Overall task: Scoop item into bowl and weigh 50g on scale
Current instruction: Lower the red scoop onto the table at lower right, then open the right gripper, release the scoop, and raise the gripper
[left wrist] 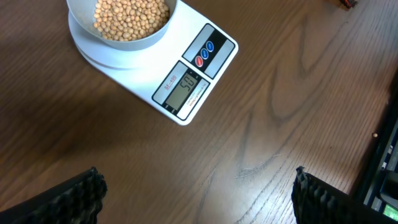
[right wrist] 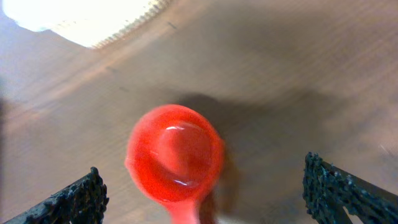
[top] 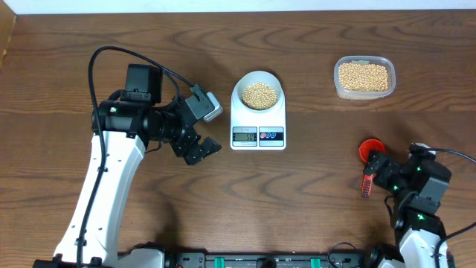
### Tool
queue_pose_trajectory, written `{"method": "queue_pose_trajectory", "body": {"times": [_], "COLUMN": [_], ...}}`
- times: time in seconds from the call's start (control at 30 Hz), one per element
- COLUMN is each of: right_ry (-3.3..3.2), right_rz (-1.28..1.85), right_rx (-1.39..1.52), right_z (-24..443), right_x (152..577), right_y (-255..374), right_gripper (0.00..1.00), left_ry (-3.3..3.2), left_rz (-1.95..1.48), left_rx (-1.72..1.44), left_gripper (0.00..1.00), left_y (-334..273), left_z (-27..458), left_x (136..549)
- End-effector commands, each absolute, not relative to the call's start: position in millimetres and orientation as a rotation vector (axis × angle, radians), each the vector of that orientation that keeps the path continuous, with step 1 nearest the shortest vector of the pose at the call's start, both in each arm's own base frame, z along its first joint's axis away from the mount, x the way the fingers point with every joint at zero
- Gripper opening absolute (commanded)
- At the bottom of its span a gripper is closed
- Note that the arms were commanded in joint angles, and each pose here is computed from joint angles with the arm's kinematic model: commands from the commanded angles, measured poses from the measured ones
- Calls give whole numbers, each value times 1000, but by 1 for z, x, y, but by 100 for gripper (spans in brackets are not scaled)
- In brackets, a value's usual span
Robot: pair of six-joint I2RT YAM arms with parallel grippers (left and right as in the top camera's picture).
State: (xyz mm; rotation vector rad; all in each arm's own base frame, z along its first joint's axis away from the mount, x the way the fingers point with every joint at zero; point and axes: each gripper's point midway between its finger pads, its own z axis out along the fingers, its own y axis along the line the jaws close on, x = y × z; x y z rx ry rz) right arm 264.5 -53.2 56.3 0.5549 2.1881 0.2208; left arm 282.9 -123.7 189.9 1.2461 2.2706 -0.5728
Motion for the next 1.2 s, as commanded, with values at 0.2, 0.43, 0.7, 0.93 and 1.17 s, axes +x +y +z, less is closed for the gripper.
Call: {"method": "queue_pose_trajectory", "body": {"times": [0.2,0.43,0.7,0.93,1.17], "right_ry": [1925,1826,1862,1949,1974], "right_rz": [593,710,757,789,709], "right_rx": [383,467,540,604,687], "right_z": [137,161,150,128,116], "right_x": [290,295,291,282,279], "right_y": [-7,-5,-3,3,-10], "right_gripper": [99,99,99,99,99], "left_ry": [2236,2236,2236,2236,2236], "left_rz": [-556,-556,-556,-556,-556], "left_rx": [1253,1253,1253,1253,1253], "left_gripper": [98,98,98,98,98], "left_y": [-123,-123,-123,-123,-123], "left_z": [199,199,199,199,199], "left_x": [285,285,285,285,285]}}
